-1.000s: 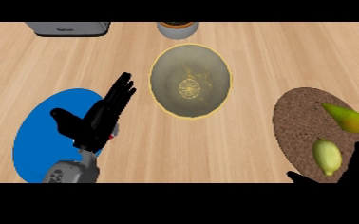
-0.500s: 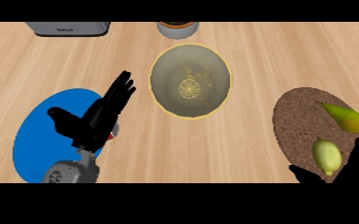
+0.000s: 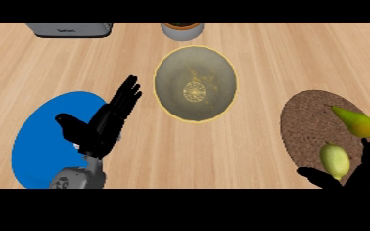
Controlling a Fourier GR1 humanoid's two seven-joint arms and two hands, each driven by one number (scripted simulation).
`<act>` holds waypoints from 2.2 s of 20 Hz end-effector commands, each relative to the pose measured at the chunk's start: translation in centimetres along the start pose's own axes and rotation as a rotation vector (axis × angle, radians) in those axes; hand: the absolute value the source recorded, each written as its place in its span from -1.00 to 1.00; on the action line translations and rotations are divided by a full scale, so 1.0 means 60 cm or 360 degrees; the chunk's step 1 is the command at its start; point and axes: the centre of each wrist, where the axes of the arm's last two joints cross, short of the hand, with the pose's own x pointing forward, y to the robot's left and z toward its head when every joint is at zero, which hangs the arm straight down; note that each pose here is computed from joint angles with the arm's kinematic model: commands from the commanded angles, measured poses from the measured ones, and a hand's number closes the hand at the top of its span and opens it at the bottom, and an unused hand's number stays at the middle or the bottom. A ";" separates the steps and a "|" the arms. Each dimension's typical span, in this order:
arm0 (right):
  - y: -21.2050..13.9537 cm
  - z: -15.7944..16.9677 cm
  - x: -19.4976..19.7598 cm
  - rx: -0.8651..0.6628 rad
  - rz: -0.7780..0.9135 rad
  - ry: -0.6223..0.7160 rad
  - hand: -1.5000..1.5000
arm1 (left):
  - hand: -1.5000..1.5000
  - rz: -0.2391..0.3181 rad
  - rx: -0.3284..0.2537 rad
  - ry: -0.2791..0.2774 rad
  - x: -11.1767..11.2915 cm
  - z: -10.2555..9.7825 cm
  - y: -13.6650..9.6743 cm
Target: Pick the lemon from the placemat and place it in the bowl
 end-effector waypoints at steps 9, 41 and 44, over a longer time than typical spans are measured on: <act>0.028 -0.043 -0.005 -0.0081 0.0084 -0.0210 1.00 | 0.00 0.0012 -0.0002 0.0016 0.014 0.000 0.004; -0.022 0.344 0.361 0.0209 0.0478 -0.1113 1.00 | 0.00 -0.0009 -0.0152 0.0024 0.007 -0.027 -0.032; -0.044 0.354 0.391 0.0154 0.0457 -0.1105 1.00 | 0.00 -0.0002 -0.0162 0.0011 0.018 -0.038 -0.029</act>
